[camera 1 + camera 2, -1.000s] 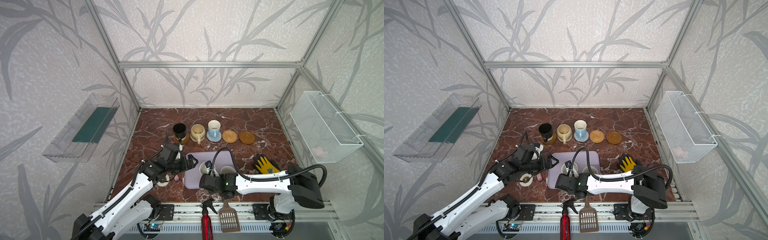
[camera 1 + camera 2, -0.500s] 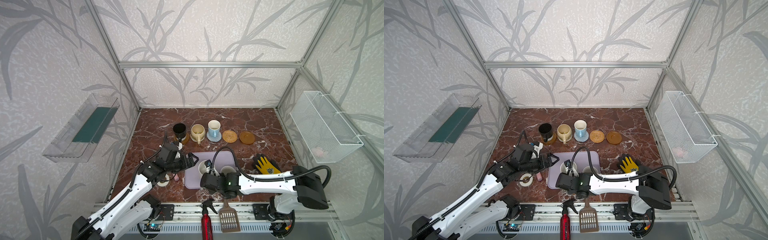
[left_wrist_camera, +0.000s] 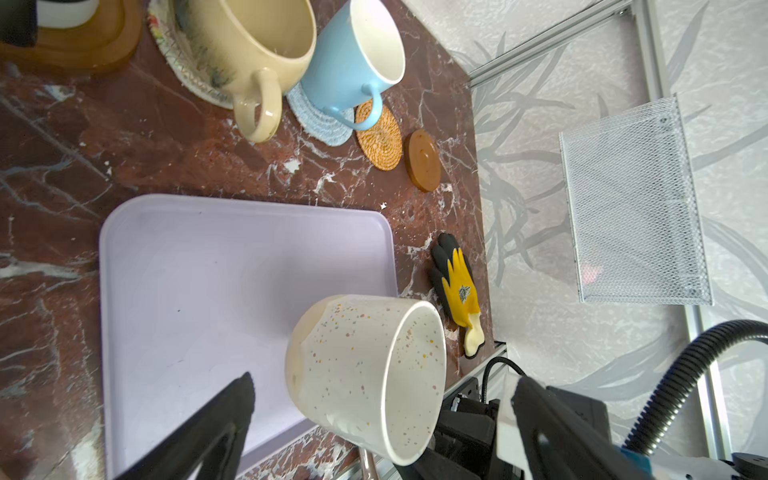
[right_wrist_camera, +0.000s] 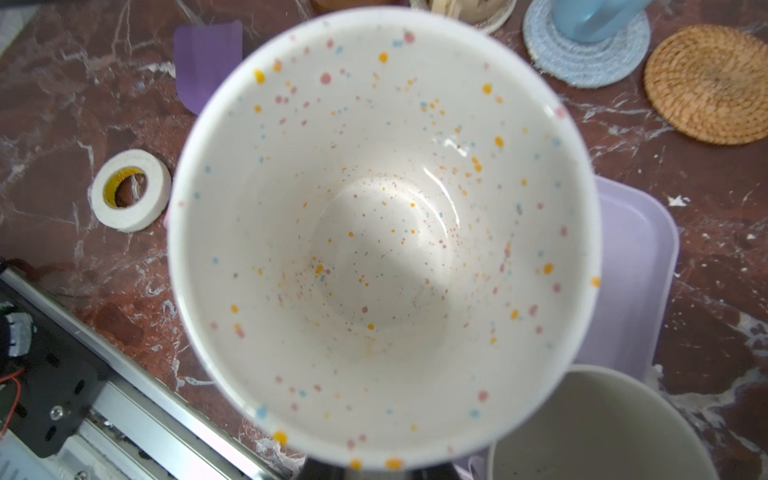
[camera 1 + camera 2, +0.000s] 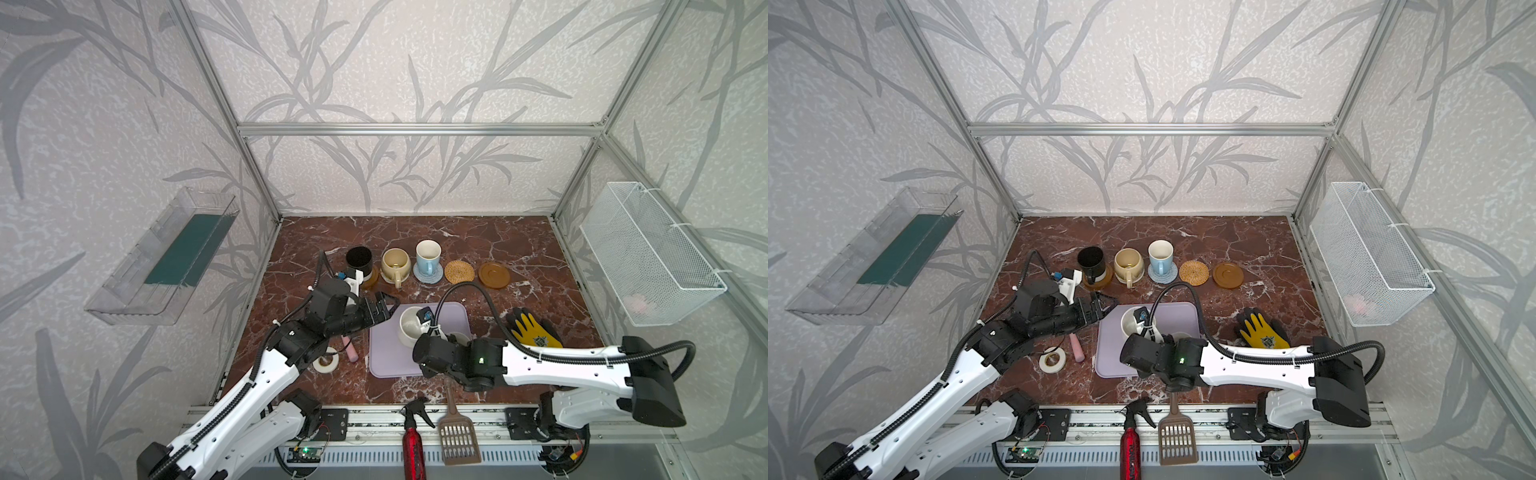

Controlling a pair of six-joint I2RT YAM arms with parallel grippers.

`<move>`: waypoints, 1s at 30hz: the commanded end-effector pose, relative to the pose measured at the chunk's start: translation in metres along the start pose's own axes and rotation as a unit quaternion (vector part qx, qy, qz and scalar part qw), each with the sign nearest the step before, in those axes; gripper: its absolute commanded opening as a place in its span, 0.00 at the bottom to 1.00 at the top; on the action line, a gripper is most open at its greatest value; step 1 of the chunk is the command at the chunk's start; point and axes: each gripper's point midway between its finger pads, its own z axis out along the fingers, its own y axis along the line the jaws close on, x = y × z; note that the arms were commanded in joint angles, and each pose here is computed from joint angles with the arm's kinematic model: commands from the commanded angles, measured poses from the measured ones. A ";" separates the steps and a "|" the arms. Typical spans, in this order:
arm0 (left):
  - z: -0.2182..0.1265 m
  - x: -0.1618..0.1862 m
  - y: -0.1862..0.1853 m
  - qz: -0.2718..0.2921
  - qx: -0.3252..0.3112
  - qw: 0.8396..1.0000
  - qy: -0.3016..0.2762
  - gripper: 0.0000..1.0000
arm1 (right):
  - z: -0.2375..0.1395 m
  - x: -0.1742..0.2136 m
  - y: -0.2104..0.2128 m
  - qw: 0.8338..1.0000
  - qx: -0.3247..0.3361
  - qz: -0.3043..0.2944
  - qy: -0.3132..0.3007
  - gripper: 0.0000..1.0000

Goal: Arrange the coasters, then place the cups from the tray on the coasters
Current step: 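Lift the white speckled mug off the tray with right gripper, then carry the white speckled mug with right gripper over the straw coaster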

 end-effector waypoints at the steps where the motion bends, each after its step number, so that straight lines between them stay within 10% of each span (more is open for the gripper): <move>1: -0.005 -0.018 -0.020 0.007 0.024 0.999 -0.027 0.99 | -0.022 -0.048 -0.001 0.996 -0.018 0.030 -0.081 0.00; 30: 0.071 -0.051 -0.105 0.075 0.042 0.996 0.005 0.99 | -0.060 -0.130 -0.149 0.984 0.035 0.132 -0.115 0.00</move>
